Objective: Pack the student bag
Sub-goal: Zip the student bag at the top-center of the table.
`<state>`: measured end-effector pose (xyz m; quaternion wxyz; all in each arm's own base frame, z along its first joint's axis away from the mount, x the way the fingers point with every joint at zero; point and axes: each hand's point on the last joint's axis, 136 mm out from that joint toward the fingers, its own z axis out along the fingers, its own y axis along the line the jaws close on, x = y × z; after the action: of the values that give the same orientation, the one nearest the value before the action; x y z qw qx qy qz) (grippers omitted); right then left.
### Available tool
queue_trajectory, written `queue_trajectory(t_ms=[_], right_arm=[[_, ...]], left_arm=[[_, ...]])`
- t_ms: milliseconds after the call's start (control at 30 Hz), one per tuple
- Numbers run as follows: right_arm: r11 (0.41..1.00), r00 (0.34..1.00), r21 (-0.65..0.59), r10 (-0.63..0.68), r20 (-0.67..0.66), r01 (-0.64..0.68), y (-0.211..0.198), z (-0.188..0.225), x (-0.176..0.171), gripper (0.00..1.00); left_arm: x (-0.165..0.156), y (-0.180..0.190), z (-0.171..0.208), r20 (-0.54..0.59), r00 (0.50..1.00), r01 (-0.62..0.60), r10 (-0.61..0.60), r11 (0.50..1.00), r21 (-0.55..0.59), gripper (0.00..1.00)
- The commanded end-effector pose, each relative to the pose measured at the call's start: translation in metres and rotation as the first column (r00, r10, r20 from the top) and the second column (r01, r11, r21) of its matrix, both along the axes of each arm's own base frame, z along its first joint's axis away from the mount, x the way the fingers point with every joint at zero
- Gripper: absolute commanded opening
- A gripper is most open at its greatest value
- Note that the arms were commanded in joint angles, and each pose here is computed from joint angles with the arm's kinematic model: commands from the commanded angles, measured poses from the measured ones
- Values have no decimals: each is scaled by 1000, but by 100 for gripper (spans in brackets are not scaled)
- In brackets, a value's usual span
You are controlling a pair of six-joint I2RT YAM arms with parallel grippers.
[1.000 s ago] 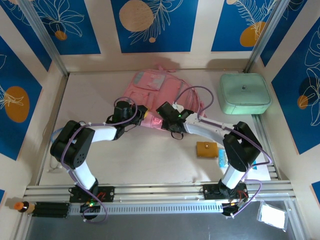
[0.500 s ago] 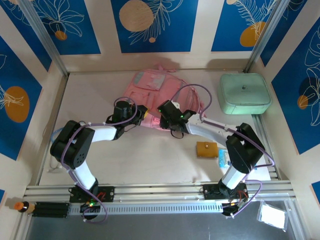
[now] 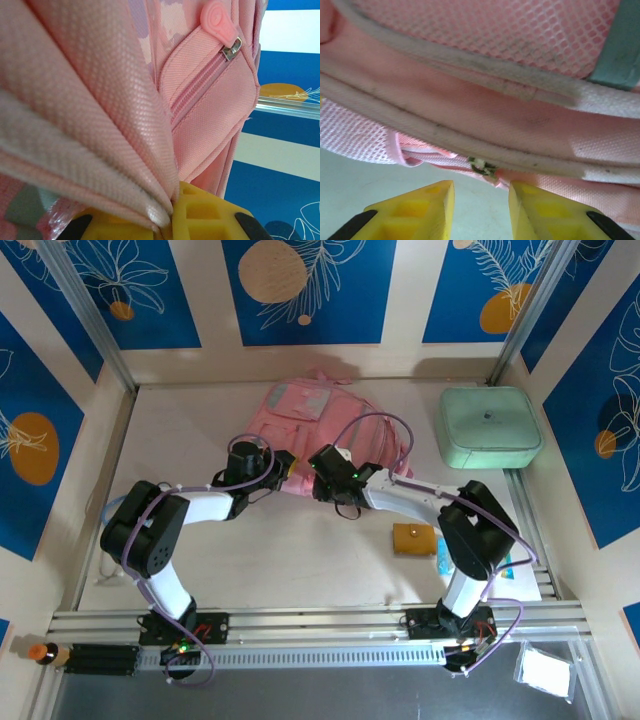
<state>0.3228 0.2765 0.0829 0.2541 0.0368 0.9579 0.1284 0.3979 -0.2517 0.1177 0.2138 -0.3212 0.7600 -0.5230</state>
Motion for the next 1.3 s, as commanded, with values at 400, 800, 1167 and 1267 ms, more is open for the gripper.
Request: queue_trajectory(t_ms=[400, 800, 1167, 1267], right_arm=[[999, 995, -46, 0, 97, 5, 10, 5, 35, 24], [992, 997, -118, -29, 70, 38, -30, -1, 10, 8], [985, 993, -129, -106, 52, 111, -81, 1, 0, 8], [994, 997, -100, -39, 67, 46, -64, 15, 7, 4]], left_arm=[[3, -10, 35, 102, 993, 64, -59, 997, -47, 12], [11, 7, 26, 91, 995, 41, -39, 999, -14, 11], [23, 39, 15, 85, 996, -3, -1, 999, 47, 12], [24, 46, 12, 82, 997, -5, -1, 998, 69, 19]])
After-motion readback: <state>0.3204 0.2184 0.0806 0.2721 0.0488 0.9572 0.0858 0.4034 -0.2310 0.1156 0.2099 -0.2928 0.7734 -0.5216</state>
